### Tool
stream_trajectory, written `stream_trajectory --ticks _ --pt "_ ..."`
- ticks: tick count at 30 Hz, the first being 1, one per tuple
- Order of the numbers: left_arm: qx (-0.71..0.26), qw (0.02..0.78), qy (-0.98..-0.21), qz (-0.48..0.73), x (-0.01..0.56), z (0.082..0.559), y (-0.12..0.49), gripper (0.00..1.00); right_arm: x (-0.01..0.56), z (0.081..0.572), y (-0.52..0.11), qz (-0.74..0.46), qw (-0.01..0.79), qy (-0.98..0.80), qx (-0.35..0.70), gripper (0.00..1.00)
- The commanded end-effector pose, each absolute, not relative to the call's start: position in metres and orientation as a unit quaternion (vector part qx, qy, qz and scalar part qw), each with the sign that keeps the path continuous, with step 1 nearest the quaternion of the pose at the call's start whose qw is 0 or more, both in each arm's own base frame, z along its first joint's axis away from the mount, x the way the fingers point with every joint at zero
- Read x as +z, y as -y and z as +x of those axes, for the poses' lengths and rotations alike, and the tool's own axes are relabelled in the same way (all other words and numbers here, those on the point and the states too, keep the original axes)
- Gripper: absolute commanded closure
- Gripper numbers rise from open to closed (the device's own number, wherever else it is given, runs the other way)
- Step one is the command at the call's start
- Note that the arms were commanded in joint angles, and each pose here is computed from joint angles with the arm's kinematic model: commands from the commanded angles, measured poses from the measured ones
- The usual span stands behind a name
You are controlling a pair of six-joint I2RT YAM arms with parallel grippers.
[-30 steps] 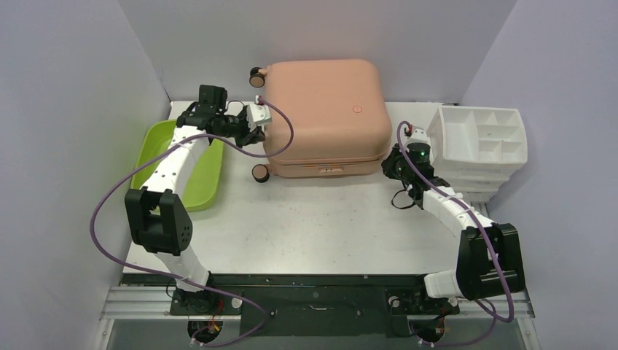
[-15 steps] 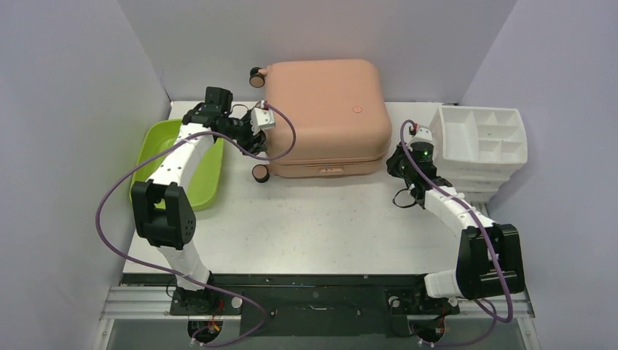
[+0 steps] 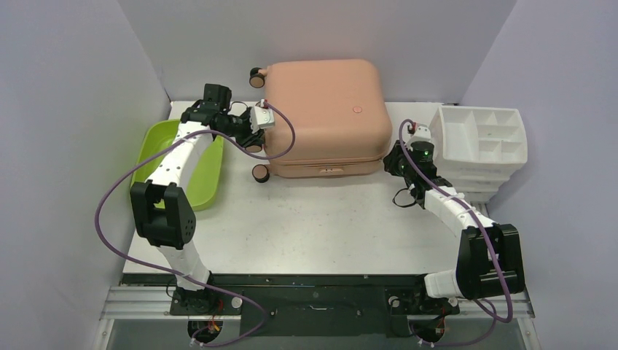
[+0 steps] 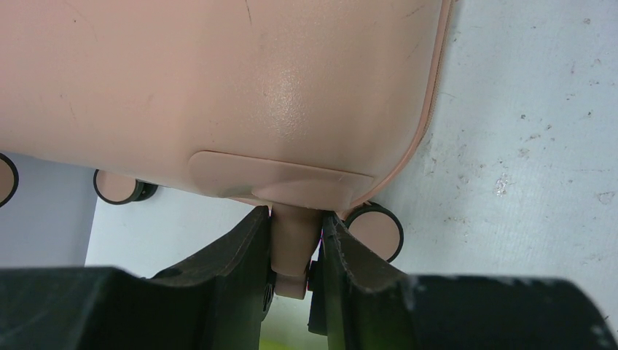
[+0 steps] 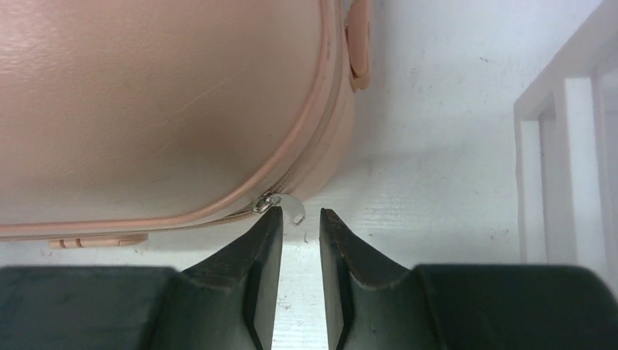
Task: Open, take out, and arrange the luggage
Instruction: Adjust the luggage at the center of the board.
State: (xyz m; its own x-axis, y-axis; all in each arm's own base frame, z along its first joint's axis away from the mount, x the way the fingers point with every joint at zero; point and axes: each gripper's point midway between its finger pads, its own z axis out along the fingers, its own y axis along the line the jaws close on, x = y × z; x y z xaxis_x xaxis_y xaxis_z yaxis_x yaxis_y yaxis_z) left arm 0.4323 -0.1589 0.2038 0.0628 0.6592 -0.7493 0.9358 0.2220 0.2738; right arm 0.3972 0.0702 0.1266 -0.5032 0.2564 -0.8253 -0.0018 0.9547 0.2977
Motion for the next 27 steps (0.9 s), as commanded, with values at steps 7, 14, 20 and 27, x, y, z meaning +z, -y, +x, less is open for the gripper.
stream_trajectory --ticks 7,14,20,27 --pt "-0.159 0.374 -0.701 0.586 0.189 0.421 0.141 1.0 0.181 0.415 -0.095 -0.017 0.561 -0.808 0.177 0.6" --pt "-0.131 0.39 -0.72 0.559 0.196 0.431 0.112 1.0 0.196 0.412 -0.112 -0.092 0.559 -0.804 0.181 0.56" --pt "-0.108 0.393 -0.738 0.537 0.192 0.44 0.085 1.0 0.164 0.404 -0.125 -0.185 0.549 -0.802 0.149 0.54" --pt "-0.067 0.41 -0.758 0.503 0.195 0.462 0.063 1.0 0.159 0.4 -0.129 -0.198 0.543 -0.801 0.157 0.54"
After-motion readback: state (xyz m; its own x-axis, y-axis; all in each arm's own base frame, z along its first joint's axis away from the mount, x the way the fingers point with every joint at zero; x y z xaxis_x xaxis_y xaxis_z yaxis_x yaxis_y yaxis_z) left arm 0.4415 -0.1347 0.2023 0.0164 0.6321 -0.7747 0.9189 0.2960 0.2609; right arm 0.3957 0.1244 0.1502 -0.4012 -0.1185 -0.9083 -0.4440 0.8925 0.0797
